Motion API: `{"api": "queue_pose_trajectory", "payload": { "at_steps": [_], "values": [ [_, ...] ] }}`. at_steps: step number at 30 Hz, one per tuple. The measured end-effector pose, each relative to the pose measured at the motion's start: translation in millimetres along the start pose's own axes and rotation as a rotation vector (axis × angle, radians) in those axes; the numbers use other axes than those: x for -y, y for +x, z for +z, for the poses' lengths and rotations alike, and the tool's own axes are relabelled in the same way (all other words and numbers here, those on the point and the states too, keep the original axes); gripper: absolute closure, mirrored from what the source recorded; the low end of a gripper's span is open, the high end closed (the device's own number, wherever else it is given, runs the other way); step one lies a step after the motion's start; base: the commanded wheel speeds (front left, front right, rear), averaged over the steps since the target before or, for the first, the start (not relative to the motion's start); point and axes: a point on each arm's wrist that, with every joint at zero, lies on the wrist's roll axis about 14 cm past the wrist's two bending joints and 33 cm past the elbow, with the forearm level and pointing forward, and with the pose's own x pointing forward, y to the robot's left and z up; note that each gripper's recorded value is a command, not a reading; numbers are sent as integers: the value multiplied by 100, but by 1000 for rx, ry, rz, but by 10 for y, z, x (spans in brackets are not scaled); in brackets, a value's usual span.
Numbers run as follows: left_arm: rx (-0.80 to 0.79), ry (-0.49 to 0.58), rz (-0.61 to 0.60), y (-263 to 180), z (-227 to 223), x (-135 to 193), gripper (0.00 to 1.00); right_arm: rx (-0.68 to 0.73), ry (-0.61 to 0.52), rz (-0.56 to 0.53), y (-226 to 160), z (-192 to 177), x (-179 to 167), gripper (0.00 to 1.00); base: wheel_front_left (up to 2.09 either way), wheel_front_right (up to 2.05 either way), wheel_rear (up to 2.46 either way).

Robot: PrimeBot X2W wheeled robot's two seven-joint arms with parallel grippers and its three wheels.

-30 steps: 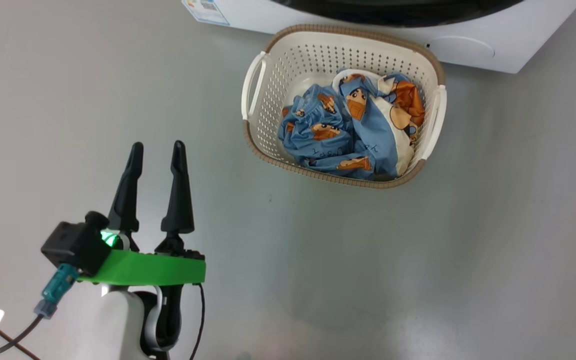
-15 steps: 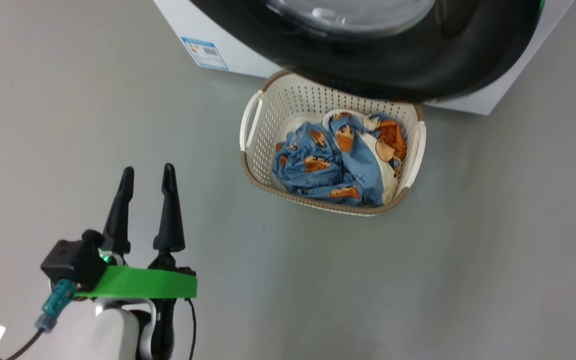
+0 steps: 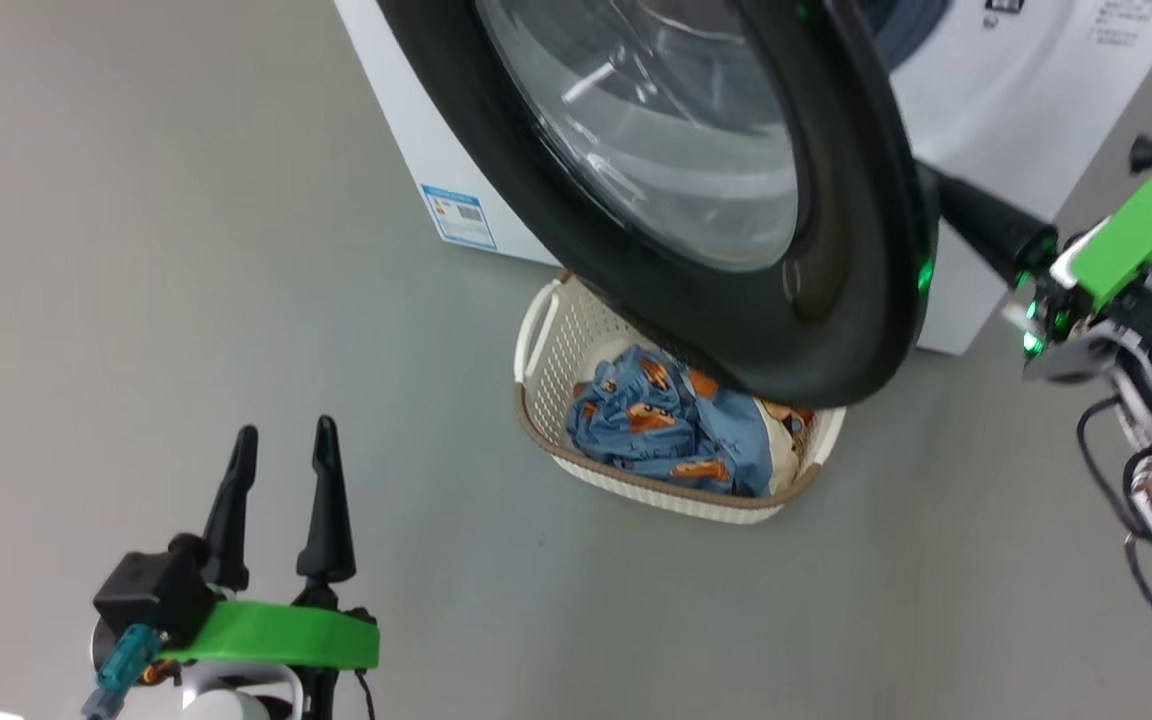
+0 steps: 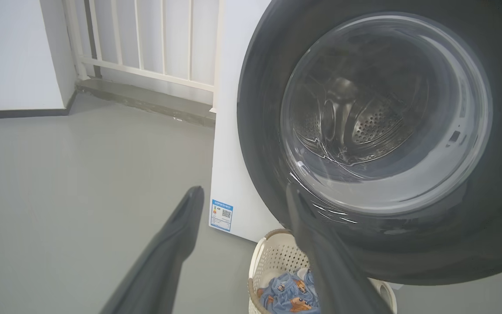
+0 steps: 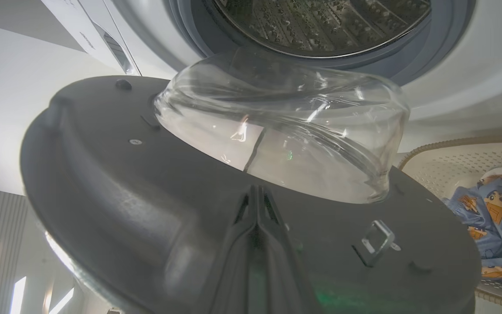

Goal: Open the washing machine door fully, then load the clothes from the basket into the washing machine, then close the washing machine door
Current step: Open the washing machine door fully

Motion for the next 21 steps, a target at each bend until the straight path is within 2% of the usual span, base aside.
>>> {"api": "queue_pose_trajectory", "payload": {
  "at_steps": [10, 21],
  "values": [
    [49, 2, 79, -346, 181, -319, 0, -112, 31, 75, 50, -662, -329, 100, 0, 0, 0],
    [88, 1, 173, -679, 299, -659, 0, -239, 58, 150, 180, -1221, -647, 100, 0, 0, 0]
  ]
}}
